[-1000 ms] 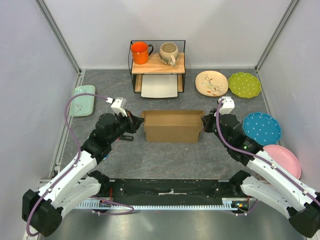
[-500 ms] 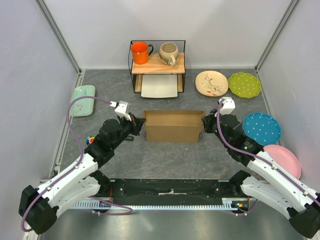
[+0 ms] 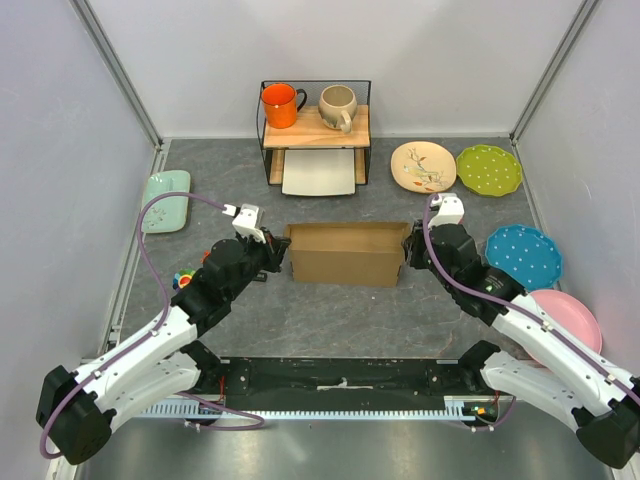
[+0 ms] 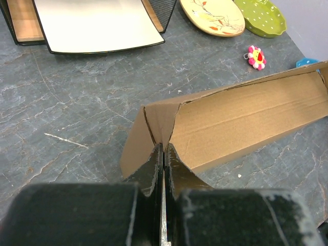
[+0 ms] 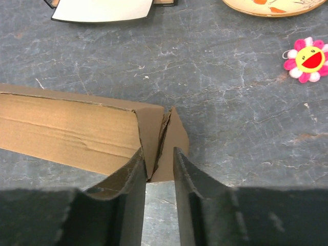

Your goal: Fold the paper box

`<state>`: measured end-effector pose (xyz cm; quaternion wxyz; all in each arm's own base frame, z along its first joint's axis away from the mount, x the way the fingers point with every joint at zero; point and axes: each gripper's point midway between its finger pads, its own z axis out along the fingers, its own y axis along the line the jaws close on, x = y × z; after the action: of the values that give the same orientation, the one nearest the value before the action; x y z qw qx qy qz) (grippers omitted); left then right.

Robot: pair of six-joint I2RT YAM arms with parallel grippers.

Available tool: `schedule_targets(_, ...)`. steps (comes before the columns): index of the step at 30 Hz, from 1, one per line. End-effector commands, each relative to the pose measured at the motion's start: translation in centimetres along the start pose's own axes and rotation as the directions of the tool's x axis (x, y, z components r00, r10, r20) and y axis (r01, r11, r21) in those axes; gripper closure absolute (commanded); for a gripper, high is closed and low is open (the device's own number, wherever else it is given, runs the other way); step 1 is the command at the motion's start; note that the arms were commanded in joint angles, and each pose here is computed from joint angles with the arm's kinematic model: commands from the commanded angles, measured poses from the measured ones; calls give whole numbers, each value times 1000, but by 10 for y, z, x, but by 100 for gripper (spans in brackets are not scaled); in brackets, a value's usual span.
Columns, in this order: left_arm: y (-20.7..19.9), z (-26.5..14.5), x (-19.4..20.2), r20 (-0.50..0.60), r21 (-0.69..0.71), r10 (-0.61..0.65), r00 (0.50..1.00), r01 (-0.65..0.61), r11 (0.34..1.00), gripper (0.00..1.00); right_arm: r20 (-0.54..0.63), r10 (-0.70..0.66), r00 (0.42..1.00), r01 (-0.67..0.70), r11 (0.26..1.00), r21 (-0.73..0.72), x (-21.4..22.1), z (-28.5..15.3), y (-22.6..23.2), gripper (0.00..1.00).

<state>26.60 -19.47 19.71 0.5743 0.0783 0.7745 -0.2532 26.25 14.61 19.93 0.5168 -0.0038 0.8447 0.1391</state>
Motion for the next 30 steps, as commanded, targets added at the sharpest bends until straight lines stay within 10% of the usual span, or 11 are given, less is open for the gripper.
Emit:
schedule_targets(1, 29, -7, 44, -168, -100, 71, 983, -88, 991, 98, 44, -19, 999, 16, 997, 71, -24, -8, -10, 64)
schedule_targets(18, 29, -6, 44, -175, -106, 65, 982, -84, 991, 98, 128, -22, 991, 15, 998, 53, -60, -8, 2, 60)
schedule_targets(30, 25, -3, 45, -185, -95, 52, 981, -71, 993, 98, 67, -50, 996, 44, 996, 79, -30, 5, -7, 100)
